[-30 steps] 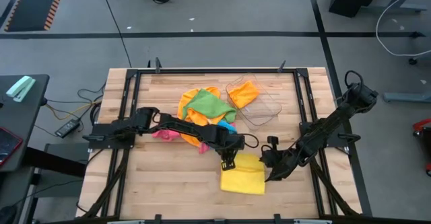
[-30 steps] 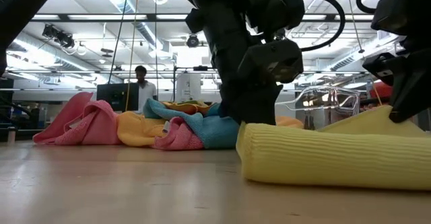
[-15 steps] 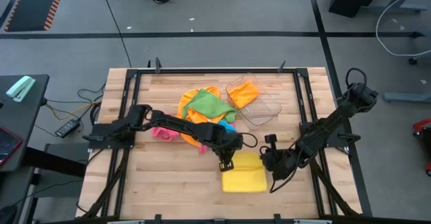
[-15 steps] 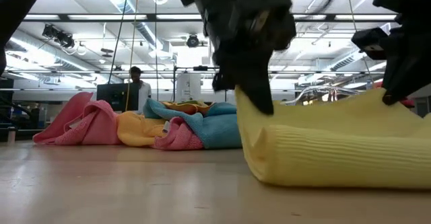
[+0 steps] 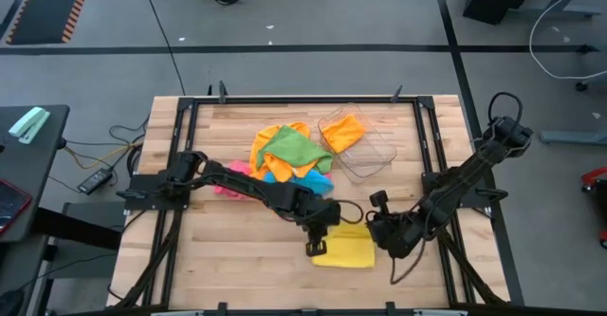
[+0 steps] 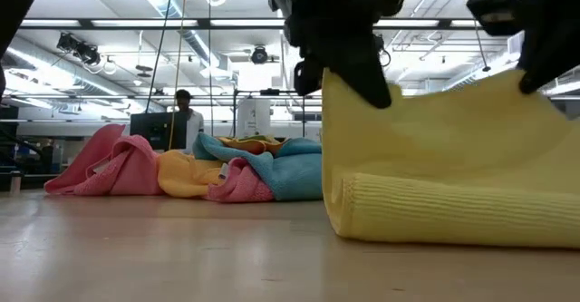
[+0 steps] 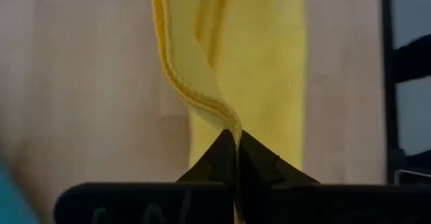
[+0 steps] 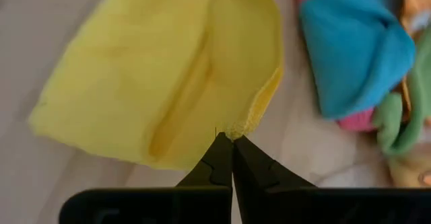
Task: Fold microfiber towels
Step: Fold the yellow towel
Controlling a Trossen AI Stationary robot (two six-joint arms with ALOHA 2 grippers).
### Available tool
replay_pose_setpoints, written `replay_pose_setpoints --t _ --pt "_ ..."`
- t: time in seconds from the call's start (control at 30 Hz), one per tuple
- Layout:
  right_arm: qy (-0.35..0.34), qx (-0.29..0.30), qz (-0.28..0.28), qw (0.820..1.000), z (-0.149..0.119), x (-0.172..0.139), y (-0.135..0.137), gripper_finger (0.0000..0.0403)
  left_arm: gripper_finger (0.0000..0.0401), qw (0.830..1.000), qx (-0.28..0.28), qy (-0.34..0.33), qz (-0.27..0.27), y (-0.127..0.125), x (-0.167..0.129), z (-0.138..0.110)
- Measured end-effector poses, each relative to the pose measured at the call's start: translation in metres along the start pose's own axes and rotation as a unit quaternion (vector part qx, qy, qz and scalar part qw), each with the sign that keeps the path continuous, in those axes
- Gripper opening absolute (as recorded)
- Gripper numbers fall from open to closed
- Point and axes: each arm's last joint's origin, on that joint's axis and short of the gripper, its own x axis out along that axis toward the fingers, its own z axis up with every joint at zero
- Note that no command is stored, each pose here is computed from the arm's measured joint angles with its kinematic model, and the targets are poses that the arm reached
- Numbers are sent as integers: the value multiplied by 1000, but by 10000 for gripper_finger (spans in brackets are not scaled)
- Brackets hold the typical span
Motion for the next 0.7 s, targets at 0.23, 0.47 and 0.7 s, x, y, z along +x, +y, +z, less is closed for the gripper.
replay_pose_setpoints --t 0.23,0.47,0.7 --pt "-12 -54 39 998 -2 -10 18 7 30 999 42 -31 3 -26 2 -4" --pt "-31 -60 72 995 2 -3 36 9 8 997 51 -52 1 -37 7 -5" --pt "-38 -56 99 993 6 14 60 10 35 999 30 -38 -1 -45 20 -14"
